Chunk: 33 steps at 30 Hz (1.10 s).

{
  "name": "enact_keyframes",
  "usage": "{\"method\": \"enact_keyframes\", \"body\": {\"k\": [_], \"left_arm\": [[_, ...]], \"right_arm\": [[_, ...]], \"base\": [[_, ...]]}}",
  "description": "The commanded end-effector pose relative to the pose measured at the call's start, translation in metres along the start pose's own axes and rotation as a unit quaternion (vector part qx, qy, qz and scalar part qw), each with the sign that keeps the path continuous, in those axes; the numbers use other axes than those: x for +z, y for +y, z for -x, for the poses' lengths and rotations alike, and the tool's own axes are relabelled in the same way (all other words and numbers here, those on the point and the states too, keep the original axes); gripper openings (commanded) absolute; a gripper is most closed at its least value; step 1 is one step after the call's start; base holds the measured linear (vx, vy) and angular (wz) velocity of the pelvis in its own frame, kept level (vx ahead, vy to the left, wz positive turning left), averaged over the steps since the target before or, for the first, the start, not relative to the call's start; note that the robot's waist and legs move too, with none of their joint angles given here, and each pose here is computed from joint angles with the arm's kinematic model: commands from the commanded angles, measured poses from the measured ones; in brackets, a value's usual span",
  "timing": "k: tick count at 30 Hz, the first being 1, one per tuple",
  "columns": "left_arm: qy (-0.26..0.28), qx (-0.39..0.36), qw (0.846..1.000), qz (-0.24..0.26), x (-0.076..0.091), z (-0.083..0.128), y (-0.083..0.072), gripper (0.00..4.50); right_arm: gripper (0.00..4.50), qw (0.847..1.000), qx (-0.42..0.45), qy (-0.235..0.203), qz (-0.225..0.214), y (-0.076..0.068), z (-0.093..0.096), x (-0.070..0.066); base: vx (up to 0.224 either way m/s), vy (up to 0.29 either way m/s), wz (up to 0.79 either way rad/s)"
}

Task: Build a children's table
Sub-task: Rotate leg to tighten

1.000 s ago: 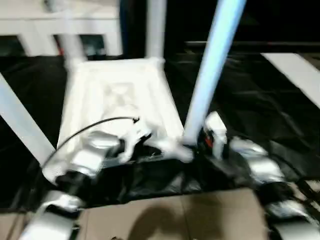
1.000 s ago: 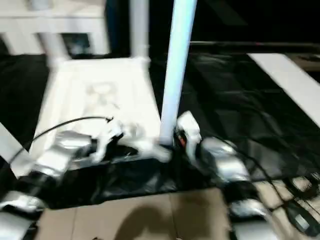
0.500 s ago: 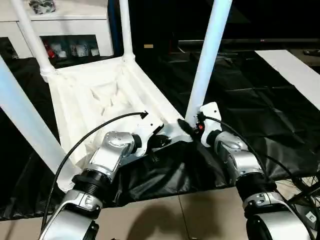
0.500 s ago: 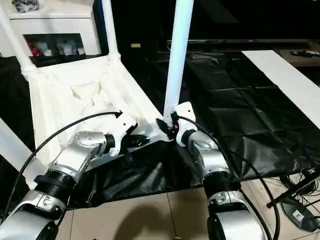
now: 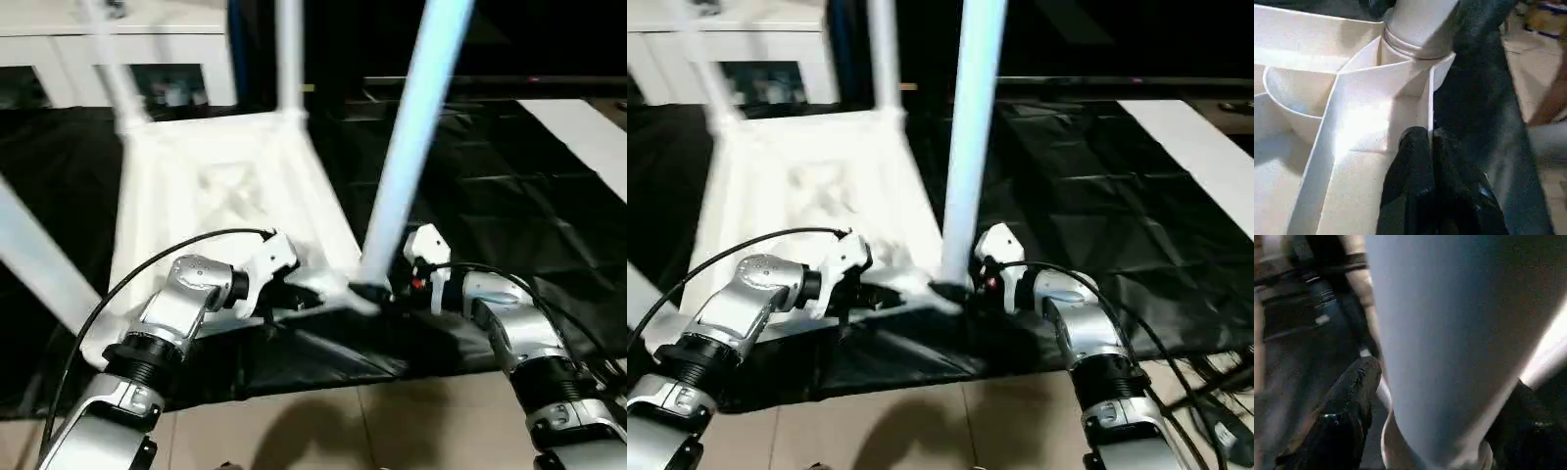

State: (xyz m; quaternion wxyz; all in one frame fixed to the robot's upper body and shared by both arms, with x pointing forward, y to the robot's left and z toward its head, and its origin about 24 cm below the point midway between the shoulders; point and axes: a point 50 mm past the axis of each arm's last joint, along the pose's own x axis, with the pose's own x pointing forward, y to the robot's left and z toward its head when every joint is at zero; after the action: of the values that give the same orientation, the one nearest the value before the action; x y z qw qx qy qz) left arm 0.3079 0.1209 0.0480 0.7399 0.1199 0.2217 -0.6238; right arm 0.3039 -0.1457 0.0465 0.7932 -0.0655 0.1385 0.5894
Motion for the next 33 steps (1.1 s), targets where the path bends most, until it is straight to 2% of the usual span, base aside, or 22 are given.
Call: {"method": "enact_keyframes", "body": {"k": [1, 10, 16, 20, 23, 24, 28, 30, 33], "left_arm": [[-0.032, -0.007, 0.999, -0.026, 0.018, -0.002, 0.003, 0.00], [-0.026, -0.004, 0.999, -0.020, 0.013, 0.003, 0.006, 0.00], [-0.024, 0.006, 1.000, -0.020, 0.011, 0.005, 0.007, 0.00], [-0.041, 0.068, 0.997, -0.009, 0.015, 0.001, 0.014, 0.00], [-0.054, 0.127, 0.990, 0.006, 0.020, -0.010, 0.015, 0.00], [-0.057, 0.143, 0.988, 0.011, 0.023, -0.015, 0.015, 0.00], [-0.063, 0.160, 0.985, 0.019, 0.029, -0.026, 0.012, 0.00], [-0.072, 0.170, 0.983, 0.018, 0.037, -0.036, 0.010, 0.00], [-0.076, 0.171, 0.982, 0.014, 0.041, -0.042, 0.008, 0.00]], "right_arm": [[2.78, 0.994, 0.103, 0.028, -0.024, 0.023, -0.015, -0.014], [2.17, 0.989, 0.139, 0.047, -0.030, 0.030, -0.018, -0.017], [2.04, 0.985, 0.158, 0.052, -0.035, 0.035, -0.019, -0.019], [2.03, 0.989, 0.138, 0.043, -0.041, 0.037, -0.023, -0.022], [2.02, 0.997, 0.011, 0.018, -0.068, 0.024, -0.037, -0.025], [2.02, 0.996, -0.043, 0.014, -0.083, 0.018, -0.043, -0.026], [1.97, 0.986, -0.126, 0.010, -0.108, 0.009, -0.053, -0.027], [1.96, 0.974, -0.192, 0.014, -0.123, 0.003, -0.065, -0.025], [1.96, 0.969, -0.215, 0.016, -0.124, 0.000, -0.073, -0.021]], "base": [[0.000, 0.000, 0.00], [0.000, 0.000, 0.00], [0.000, 0.000, 0.00], [0.000, 0.000, 0.00], [0.000, 0.000, 0.00], [0.000, 0.000, 0.00], [0.000, 0.000, 0.00], [0.000, 0.000, 0.00], [0.000, 0.000, 0.00]]}}
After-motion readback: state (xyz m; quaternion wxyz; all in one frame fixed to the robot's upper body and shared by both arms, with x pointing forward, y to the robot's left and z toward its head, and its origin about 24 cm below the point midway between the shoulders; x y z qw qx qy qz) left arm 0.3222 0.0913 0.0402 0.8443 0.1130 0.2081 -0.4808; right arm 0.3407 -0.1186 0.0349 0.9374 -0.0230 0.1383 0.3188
